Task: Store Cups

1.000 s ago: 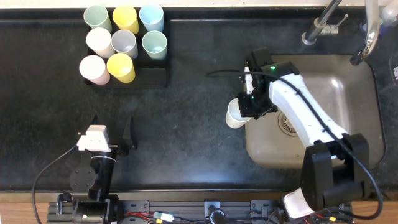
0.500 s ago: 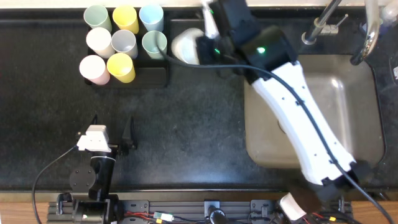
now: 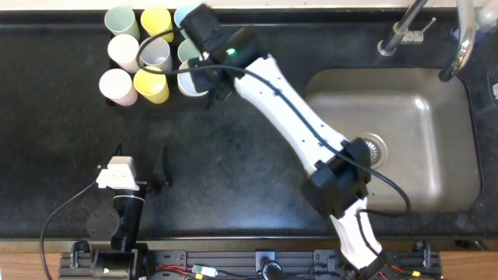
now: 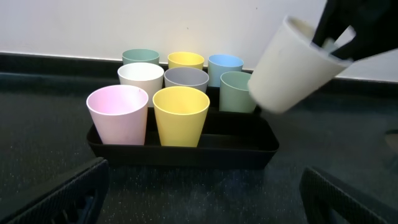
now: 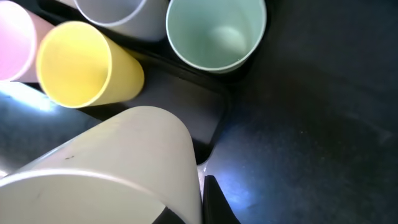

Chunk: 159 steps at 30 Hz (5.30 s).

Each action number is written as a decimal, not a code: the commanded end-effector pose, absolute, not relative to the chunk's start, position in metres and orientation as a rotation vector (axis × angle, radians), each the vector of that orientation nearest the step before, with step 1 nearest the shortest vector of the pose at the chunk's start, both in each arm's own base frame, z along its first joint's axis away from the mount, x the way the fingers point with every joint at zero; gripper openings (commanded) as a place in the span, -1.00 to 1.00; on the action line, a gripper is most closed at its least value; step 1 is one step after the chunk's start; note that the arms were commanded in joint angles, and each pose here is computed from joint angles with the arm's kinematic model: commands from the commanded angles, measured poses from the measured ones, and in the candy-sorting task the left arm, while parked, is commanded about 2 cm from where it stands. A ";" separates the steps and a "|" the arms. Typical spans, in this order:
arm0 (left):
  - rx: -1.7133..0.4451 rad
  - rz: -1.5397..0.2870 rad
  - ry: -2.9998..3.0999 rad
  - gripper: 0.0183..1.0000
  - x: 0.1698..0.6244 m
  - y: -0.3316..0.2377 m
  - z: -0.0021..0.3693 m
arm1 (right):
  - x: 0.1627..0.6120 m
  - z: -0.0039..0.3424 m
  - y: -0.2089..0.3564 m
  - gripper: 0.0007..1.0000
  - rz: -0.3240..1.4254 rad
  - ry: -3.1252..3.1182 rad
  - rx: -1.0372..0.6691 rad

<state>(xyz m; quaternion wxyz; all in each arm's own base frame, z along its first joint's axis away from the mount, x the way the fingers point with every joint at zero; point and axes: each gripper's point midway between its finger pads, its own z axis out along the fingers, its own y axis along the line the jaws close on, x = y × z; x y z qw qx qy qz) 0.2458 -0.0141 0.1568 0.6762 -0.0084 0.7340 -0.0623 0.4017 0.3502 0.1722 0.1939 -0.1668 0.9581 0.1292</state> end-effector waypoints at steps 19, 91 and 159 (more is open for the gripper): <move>-0.012 -0.159 1.645 1.00 0.245 -0.017 0.158 | 0.423 0.119 0.362 -0.92 0.255 2.716 -0.301; -0.012 -0.159 1.644 1.00 0.245 -0.017 0.158 | 0.241 0.229 0.020 1.00 0.094 1.519 0.000; -0.012 -0.159 1.644 1.00 0.245 -0.017 0.158 | 0.244 0.173 0.034 1.00 0.111 1.575 -0.085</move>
